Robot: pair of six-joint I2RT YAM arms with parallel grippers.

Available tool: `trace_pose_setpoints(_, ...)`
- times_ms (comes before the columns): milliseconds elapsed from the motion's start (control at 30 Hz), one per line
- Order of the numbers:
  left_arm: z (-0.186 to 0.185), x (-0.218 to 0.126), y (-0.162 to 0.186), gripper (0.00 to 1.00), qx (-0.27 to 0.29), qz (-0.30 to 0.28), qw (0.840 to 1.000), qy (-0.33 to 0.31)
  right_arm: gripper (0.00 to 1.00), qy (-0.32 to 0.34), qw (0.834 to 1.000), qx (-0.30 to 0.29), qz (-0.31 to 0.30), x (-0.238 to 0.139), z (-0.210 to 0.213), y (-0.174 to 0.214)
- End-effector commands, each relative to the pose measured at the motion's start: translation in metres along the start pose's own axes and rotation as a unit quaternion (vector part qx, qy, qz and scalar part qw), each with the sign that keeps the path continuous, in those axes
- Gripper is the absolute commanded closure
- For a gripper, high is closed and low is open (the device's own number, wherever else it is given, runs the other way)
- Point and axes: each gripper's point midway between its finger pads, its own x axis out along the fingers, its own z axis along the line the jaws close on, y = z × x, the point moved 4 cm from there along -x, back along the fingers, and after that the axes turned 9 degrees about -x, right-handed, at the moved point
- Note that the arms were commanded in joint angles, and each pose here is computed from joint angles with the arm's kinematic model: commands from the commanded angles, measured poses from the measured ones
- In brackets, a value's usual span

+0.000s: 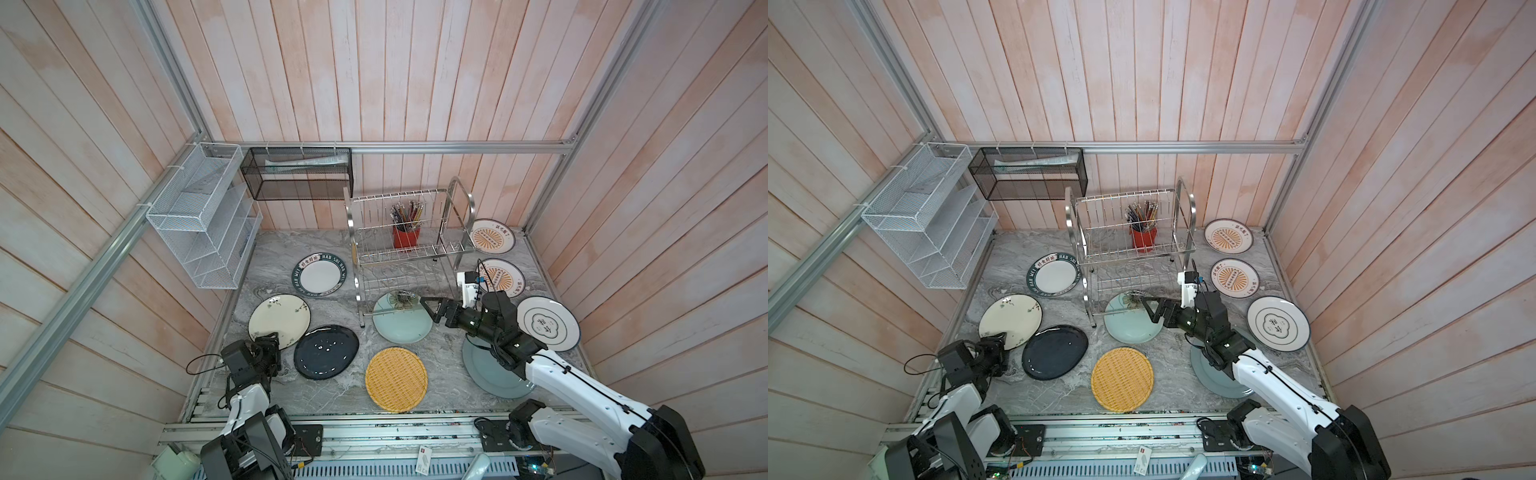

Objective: Load the plates into the dish rack
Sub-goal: 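Grasp the cream plate's near edge with the left gripper and tilt it upright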

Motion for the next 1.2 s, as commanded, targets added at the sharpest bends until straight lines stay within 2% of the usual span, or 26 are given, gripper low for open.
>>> trace_pose_setpoints(0, 0.043, 0.004, -0.003, 0.41, -0.046, -0.020, 0.995, -0.081, 0.02, -0.007, 1.000, 0.000, -0.004, -0.002, 0.003, 0.000)
trace_pose_setpoints(167, 0.046, 0.010, -0.006, 0.50, -0.054, -0.021, 0.994, -0.092, 0.03, -0.003, 1.000, -0.001, -0.008, -0.004, 0.005, -0.005)
trace_pose_setpoints(267, 0.049, 0.013, -0.009, 0.51, -0.059, -0.024, 0.993, -0.103, 0.03, -0.002, 1.000, 0.001, -0.013, -0.005, 0.006, -0.007)
trace_pose_setpoints(600, 0.047, 0.028, -0.012, 0.85, -0.061, -0.007, 0.993, -0.099, 0.05, 0.004, 1.000, 0.010, -0.024, -0.009, 0.009, -0.014)
trace_pose_setpoints(733, 0.041, 0.027, -0.014, 0.94, -0.056, -0.009, 0.994, -0.091, 0.05, 0.007, 1.000, 0.006, -0.025, -0.009, 0.010, -0.017)
trace_pose_setpoints(933, 0.021, 0.006, -0.019, 1.00, -0.027, -0.038, 0.996, -0.071, 0.06, 0.012, 0.999, -0.001, -0.031, -0.012, 0.013, -0.024)
trace_pose_setpoints(1167, -0.031, -0.031, -0.024, 1.00, 0.048, -0.063, 0.996, -0.029, 0.06, 0.020, 0.999, -0.017, -0.032, -0.010, 0.014, -0.030)
